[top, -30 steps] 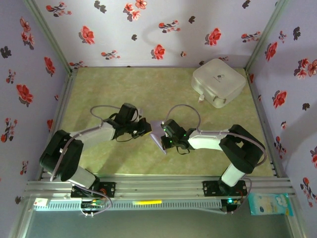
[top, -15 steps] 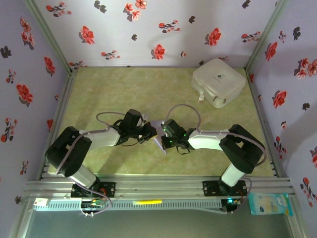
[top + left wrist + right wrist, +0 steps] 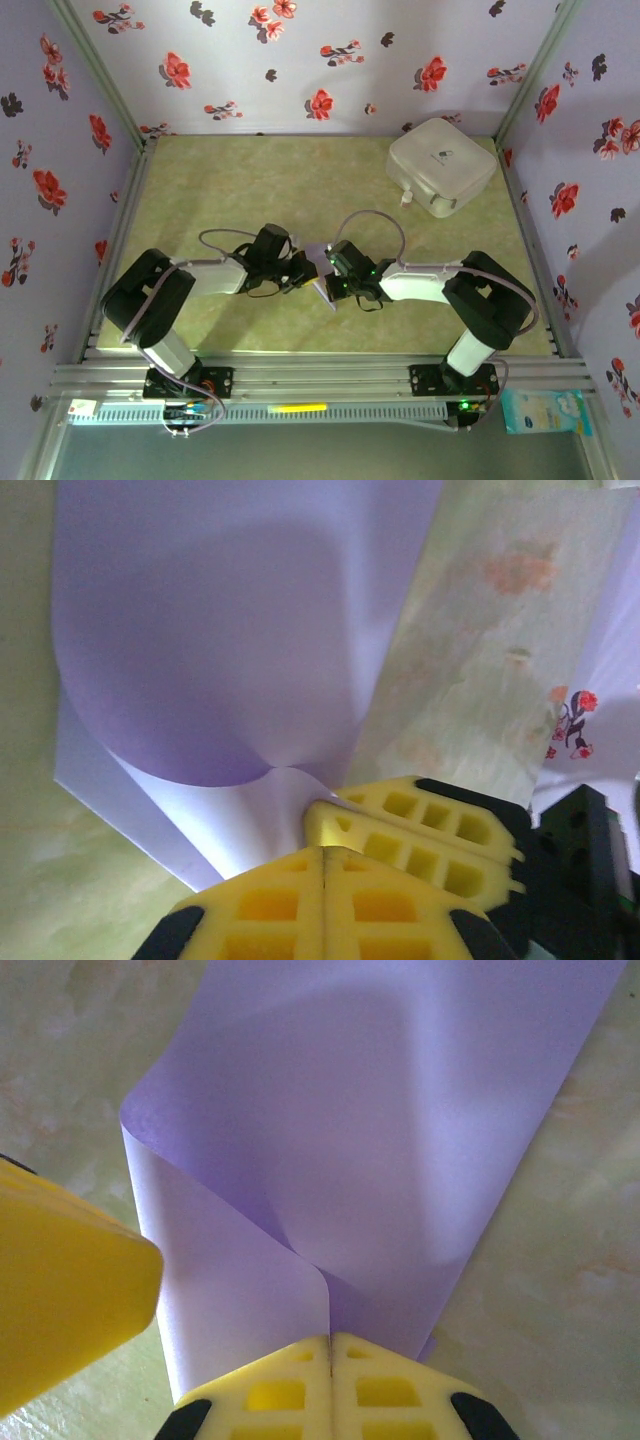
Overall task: Fold a paper plane with a square sheet of paper (pick it up from the middle)
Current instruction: Third fold the triangle at the center of the table.
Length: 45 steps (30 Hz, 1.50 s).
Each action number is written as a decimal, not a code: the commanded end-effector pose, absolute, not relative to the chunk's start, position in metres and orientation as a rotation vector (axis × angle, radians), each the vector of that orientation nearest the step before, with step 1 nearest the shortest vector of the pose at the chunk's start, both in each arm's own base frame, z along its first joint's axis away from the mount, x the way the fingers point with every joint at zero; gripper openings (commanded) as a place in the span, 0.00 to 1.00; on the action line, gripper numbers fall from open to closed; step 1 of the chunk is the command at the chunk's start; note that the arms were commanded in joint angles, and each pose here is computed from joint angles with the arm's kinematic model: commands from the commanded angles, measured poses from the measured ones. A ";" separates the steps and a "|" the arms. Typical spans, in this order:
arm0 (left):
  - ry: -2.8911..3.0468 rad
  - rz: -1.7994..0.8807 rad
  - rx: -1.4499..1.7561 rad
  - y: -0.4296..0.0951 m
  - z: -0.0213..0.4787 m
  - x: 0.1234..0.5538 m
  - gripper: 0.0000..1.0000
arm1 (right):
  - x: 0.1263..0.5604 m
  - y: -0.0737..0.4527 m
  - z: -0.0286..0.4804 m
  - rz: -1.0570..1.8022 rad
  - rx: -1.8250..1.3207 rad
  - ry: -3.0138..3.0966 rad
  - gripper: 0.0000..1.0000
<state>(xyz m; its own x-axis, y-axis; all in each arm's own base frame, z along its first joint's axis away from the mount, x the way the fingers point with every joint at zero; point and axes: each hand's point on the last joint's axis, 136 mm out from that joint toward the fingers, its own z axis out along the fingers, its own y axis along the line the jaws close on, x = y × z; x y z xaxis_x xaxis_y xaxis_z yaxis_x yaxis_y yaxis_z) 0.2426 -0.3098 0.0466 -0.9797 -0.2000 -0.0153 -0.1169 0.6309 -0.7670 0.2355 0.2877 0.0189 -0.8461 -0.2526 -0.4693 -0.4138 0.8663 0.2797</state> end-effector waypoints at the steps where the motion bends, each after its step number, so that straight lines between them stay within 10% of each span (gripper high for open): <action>1: 2.734 -1.274 -0.232 -0.315 0.046 0.246 0.00 | 0.236 0.280 0.010 0.482 -0.460 2.636 0.00; 34: 2.838 -1.180 -0.235 -0.306 0.002 0.236 0.00 | 0.238 0.284 0.016 0.502 -0.461 2.628 0.00; 45: 2.867 -1.133 -0.228 -0.301 -0.007 0.232 0.00 | 0.247 0.280 0.056 0.496 -0.363 2.579 0.26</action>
